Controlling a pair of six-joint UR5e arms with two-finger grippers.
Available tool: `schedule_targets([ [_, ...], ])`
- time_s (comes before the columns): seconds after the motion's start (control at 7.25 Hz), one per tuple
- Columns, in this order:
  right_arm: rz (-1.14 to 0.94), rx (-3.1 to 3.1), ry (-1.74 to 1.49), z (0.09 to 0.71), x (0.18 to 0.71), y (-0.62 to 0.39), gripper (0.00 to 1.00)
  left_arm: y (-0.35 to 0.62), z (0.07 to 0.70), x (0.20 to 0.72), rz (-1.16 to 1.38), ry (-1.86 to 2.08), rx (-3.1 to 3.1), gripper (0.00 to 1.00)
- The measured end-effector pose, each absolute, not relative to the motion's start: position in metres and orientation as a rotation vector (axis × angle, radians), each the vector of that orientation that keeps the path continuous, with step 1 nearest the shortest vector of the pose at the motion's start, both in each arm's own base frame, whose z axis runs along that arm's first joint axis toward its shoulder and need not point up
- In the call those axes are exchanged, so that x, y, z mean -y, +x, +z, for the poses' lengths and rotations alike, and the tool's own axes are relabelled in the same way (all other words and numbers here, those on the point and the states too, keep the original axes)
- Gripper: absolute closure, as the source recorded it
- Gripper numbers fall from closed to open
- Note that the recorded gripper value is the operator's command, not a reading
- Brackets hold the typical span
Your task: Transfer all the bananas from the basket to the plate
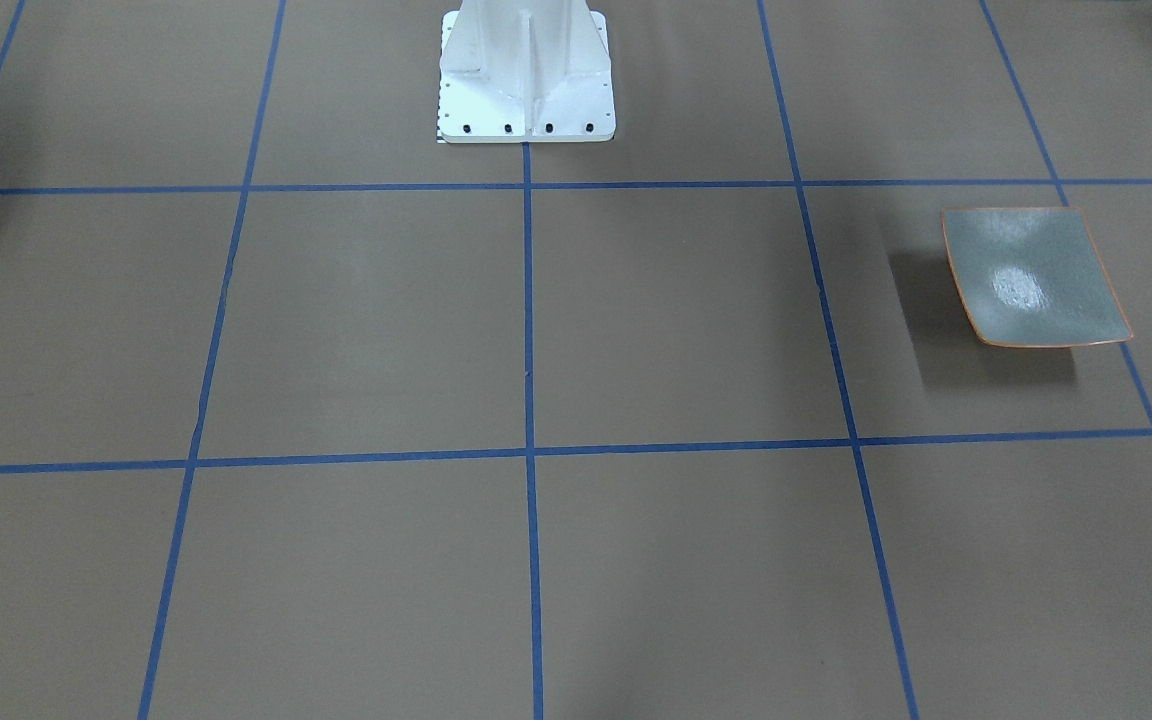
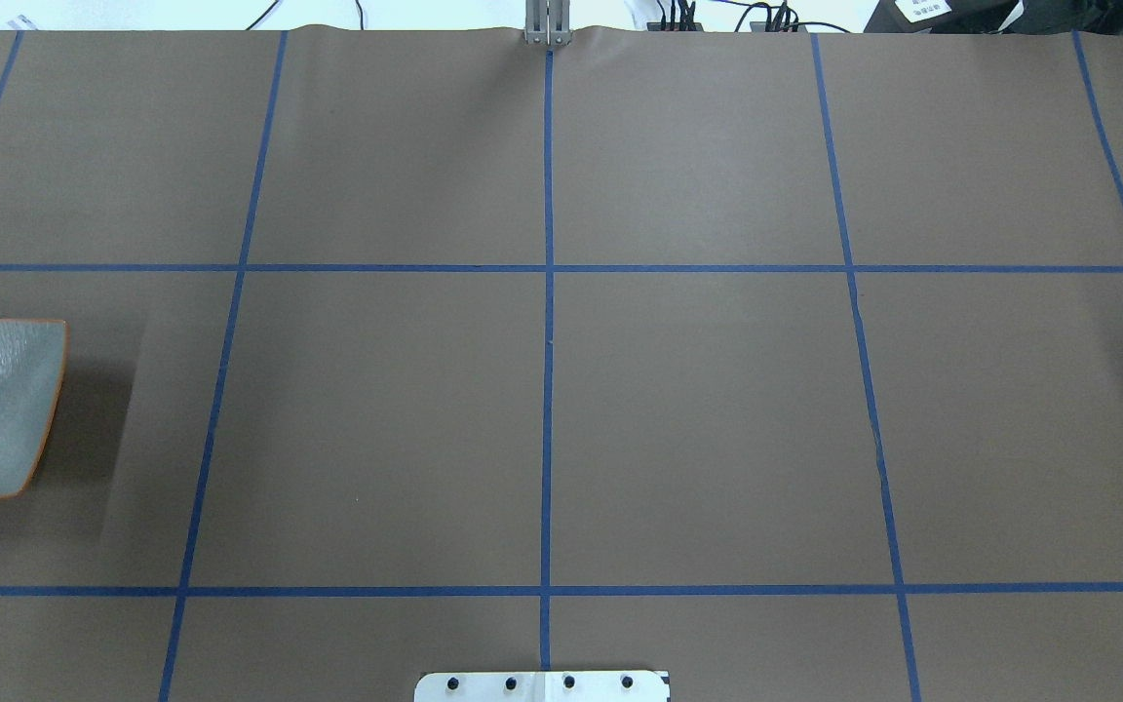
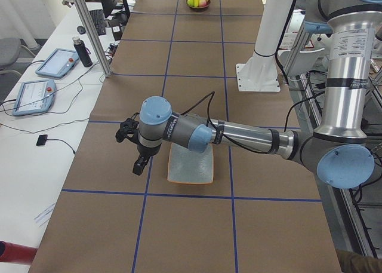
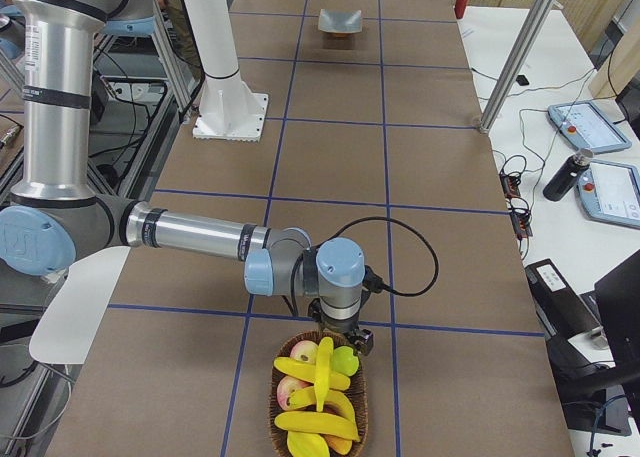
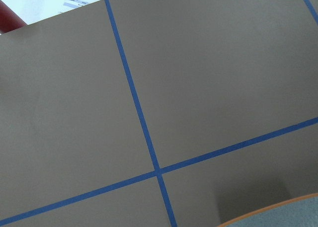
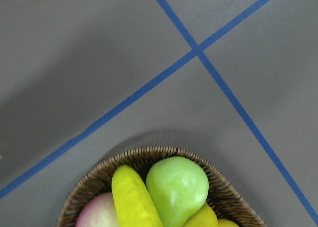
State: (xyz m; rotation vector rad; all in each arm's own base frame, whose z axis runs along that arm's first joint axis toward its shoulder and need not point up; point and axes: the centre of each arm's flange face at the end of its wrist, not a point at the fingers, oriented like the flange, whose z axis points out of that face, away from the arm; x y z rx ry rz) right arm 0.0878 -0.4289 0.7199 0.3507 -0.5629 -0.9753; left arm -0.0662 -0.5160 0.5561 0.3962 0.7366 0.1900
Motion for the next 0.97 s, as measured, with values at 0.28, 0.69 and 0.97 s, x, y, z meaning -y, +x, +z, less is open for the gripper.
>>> schedule_targets([
  [0.28,-1.014,0.579,0.323,0.748,0.407,0.091,0.23,-0.066,0.557,0.514,0.192,0.402,-0.736,0.00],
  [0.69,-1.025,0.555,0.285,0.761,0.398,0.093,0.32,-0.066,0.557,0.510,0.193,0.405,-0.737,0.00],
  [0.97,-1.029,0.524,0.262,0.765,0.406,0.096,0.38,-0.066,0.558,0.510,0.194,0.409,-0.736,0.00],
])
